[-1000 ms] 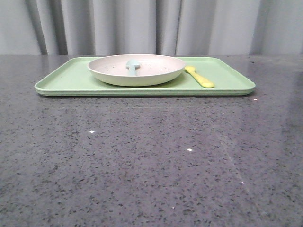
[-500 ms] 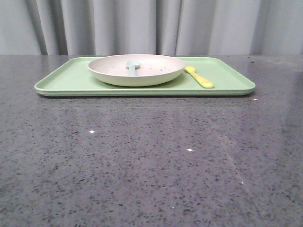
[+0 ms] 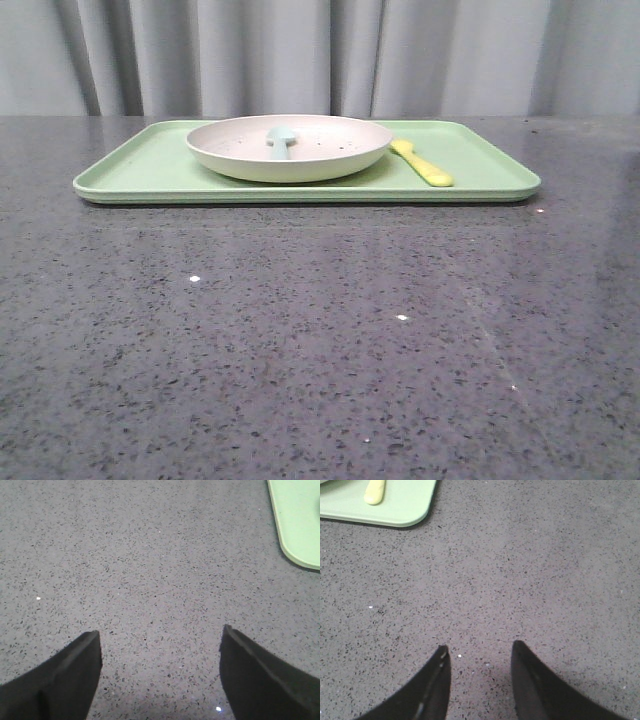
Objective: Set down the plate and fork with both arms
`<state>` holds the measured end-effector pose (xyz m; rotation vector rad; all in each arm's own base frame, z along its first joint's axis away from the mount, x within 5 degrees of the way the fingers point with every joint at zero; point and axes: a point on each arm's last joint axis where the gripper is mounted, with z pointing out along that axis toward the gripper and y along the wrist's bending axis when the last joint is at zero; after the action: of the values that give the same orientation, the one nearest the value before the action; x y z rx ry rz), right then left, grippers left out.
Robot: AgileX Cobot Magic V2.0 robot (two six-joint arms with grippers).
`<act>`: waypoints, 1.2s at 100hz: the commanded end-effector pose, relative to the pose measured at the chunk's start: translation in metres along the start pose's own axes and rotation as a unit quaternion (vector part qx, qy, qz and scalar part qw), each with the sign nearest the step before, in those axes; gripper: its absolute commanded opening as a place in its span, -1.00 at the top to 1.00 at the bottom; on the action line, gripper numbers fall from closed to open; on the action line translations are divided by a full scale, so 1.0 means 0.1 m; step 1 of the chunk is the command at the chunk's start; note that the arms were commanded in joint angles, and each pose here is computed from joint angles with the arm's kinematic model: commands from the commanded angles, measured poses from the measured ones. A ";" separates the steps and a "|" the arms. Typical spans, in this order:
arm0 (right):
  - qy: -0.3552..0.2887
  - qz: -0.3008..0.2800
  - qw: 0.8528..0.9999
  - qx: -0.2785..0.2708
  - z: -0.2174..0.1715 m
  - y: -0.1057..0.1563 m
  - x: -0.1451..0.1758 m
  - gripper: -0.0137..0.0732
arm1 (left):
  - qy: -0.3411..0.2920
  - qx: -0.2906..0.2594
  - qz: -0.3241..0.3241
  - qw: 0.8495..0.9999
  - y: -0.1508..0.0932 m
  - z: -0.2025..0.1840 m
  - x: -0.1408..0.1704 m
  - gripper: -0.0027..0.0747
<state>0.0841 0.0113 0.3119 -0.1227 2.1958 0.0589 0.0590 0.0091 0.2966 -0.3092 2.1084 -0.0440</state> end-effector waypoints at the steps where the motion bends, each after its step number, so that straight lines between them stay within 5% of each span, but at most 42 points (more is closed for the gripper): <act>1: -0.035 -0.002 0.999 0.001 -0.05 -0.01 -0.10 0.24 | -0.042 0.014 -0.006 0.999 -0.03 -0.04 -0.13 -0.12; 16: -0.035 -0.002 0.999 0.001 -0.05 -0.01 -0.10 0.85 | -0.042 0.014 -0.006 0.999 -0.03 -0.04 -0.13 0.49; 27: -0.036 -0.002 0.999 0.001 -0.05 -0.01 -0.10 0.84 | -0.042 0.014 -0.006 0.999 -0.03 -0.04 -0.13 0.99; 120: -0.035 -0.002 0.999 0.001 -0.05 -0.01 -0.10 0.84 | -0.042 0.014 -0.006 0.999 -0.03 -0.04 -0.13 0.98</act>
<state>0.0838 0.0111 0.3113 -0.1195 2.2029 0.0579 0.0591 0.0090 0.2967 -0.3091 2.1065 -0.0467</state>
